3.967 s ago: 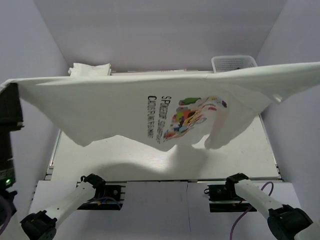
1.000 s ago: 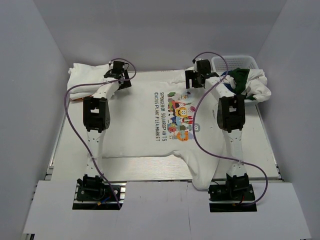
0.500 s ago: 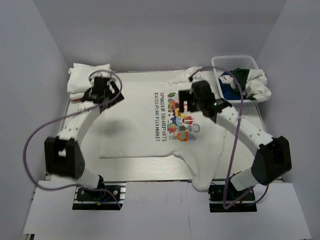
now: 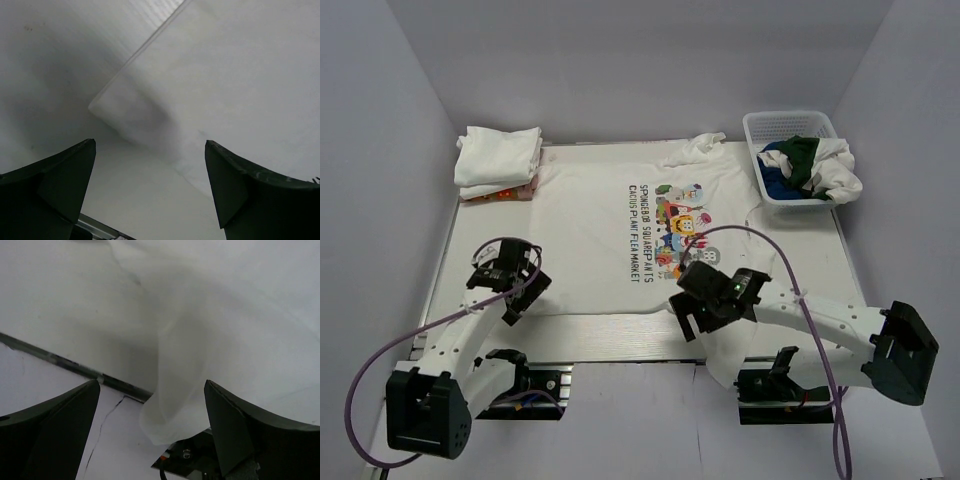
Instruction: Fold and stack the t-shirts
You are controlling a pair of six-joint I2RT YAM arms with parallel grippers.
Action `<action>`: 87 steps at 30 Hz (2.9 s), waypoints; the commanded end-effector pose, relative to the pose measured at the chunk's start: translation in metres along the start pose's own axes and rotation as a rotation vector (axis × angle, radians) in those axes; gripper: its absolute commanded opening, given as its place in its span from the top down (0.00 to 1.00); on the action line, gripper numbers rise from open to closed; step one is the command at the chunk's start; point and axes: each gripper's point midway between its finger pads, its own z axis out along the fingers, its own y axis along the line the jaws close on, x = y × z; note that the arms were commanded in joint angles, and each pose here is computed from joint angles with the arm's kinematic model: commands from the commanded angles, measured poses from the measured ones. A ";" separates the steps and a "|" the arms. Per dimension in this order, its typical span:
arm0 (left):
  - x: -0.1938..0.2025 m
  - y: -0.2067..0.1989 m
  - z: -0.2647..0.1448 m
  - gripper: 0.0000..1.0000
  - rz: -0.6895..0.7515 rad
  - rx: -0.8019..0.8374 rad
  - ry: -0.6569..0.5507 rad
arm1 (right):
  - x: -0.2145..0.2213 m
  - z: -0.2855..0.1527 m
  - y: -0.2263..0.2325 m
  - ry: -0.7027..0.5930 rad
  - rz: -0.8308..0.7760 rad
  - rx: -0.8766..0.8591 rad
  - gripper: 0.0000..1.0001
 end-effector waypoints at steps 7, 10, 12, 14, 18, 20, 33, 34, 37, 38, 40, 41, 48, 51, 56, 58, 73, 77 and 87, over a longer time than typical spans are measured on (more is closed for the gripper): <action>0.022 0.023 0.041 0.20 -0.080 -0.152 0.047 | 0.077 0.017 -0.009 0.193 0.018 0.085 0.14; 0.023 0.021 0.049 0.38 -0.073 -0.173 0.061 | 0.081 0.026 -0.005 0.191 0.032 0.081 0.25; 0.024 0.022 0.051 0.53 -0.070 -0.182 0.066 | 0.084 0.030 -0.008 0.191 0.048 0.096 0.33; 0.022 0.021 0.052 0.77 -0.068 -0.189 0.060 | 0.089 0.033 -0.015 0.200 0.056 0.131 0.64; 0.007 0.010 0.052 1.00 -0.077 -0.171 0.011 | 0.071 0.021 -0.029 0.153 0.054 0.246 0.99; 0.000 0.005 0.050 1.00 -0.074 -0.159 -0.007 | 0.056 0.011 -0.029 0.108 0.064 0.261 1.00; -0.040 -0.032 0.018 1.00 -0.089 0.013 -0.129 | -0.031 -0.019 -0.053 -0.131 0.107 0.327 1.00; -0.044 -0.036 0.015 1.00 -0.094 0.025 -0.137 | -0.039 -0.020 -0.056 -0.151 0.122 0.323 1.00; -0.057 -0.046 0.013 1.00 -0.097 0.041 -0.173 | -0.070 -0.026 -0.066 -0.229 0.139 0.337 1.00; -0.061 -0.053 0.015 1.00 -0.098 0.044 -0.175 | -0.086 -0.030 -0.073 -0.267 0.132 0.358 1.00; -0.069 -0.066 0.014 1.00 -0.104 0.067 -0.179 | -0.105 -0.030 -0.078 -0.298 0.120 0.362 1.00; -0.073 -0.069 0.015 1.00 -0.104 0.058 -0.186 | -0.121 -0.032 -0.084 -0.328 0.146 0.361 1.00; -0.113 -0.105 0.029 1.00 -0.108 0.014 -0.242 | -0.169 -0.025 -0.117 -0.343 0.169 0.411 1.00; -0.120 -0.124 0.044 1.00 -0.097 -0.005 -0.218 | -0.184 -0.015 -0.132 -0.326 0.188 0.432 1.00; -0.138 -0.139 0.065 1.00 -0.120 -0.055 -0.222 | -0.215 0.004 -0.155 -0.324 0.178 0.441 1.00; -0.144 -0.150 0.075 1.00 -0.122 -0.050 -0.225 | -0.232 0.002 -0.167 -0.340 0.186 0.440 1.00; -0.171 -0.173 0.095 0.00 -0.106 -0.110 -0.210 | -0.307 0.042 -0.227 -0.269 0.061 0.609 0.10; -0.168 -0.164 0.077 0.00 -0.094 -0.078 -0.222 | -0.261 0.044 -0.199 -0.316 0.180 0.456 0.10; -0.123 -0.160 0.080 0.00 0.053 0.038 -0.123 | -0.229 0.073 -0.143 -0.375 0.220 0.114 0.10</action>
